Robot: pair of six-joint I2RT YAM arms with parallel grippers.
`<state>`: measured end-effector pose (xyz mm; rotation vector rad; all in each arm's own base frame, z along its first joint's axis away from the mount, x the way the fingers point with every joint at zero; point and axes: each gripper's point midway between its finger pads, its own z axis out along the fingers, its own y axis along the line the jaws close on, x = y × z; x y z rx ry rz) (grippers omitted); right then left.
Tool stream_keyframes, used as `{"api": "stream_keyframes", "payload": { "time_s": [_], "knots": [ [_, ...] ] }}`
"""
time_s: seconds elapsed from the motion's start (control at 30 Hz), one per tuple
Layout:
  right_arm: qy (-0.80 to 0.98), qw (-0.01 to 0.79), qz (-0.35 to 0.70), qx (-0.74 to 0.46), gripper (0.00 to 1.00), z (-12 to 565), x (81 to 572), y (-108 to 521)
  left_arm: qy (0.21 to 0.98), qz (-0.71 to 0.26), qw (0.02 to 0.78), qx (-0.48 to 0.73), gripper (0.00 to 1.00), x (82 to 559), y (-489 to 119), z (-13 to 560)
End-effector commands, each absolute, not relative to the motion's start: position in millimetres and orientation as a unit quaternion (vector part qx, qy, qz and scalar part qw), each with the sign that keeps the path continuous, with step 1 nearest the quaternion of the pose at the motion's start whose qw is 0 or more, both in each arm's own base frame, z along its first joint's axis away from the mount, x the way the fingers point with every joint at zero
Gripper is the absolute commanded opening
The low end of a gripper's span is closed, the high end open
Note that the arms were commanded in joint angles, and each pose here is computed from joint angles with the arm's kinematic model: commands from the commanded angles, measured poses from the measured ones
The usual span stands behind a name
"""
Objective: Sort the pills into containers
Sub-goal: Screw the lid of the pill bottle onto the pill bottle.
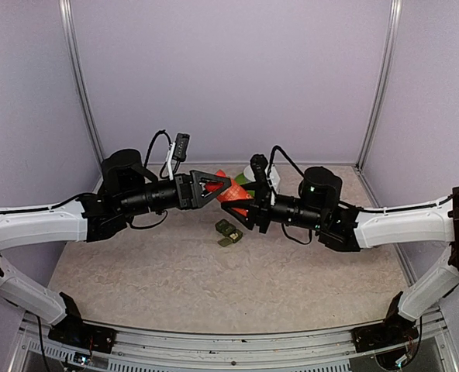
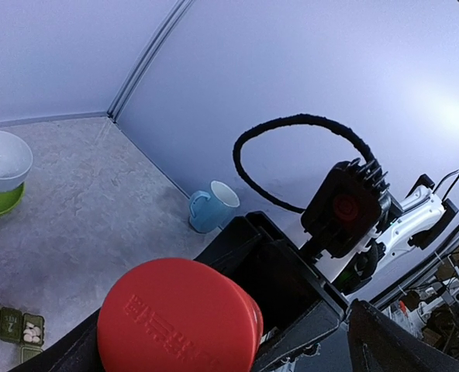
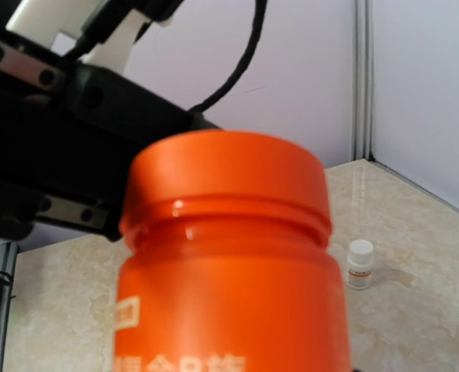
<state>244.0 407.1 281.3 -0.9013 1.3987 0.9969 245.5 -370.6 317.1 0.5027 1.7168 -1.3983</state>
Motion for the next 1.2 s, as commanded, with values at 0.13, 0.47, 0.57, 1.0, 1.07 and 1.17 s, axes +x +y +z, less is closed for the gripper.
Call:
{"api": "stream_keyframes", "payload": {
  "time_s": [0.13,0.47,0.57,1.0,1.07,1.17],
  "knots": [
    [0.593,0.533,0.432,-0.42,0.2,262.5,230.7,428.2,0.657,-0.579,0.427,0.228,0.99,236.0,-378.4,340.3],
    [0.589,0.503,0.447,-0.447,0.19,247.2,214.0,439.9,0.649,-0.583,0.43,0.233,0.99,234.9,-379.1,346.7],
    [0.581,0.503,0.451,-0.454,0.19,249.9,209.5,439.1,0.651,-0.579,0.433,0.23,0.99,237.2,-377.8,347.0],
    [0.564,0.575,0.39,-0.446,0.2,287.8,218.0,411.2,0.689,-0.566,0.397,0.217,0.99,235.2,-371.8,328.6],
    [0.565,0.577,0.377,-0.454,0.2,285.2,219.2,410.7,0.698,-0.562,0.388,0.215,0.99,234.7,-371.4,326.0],
    [0.567,0.586,0.357,-0.455,0.2,285.2,224.0,407.8,0.71,-0.554,0.38,0.212,0.94,237.0,-371.6,326.2]
  ]
}}
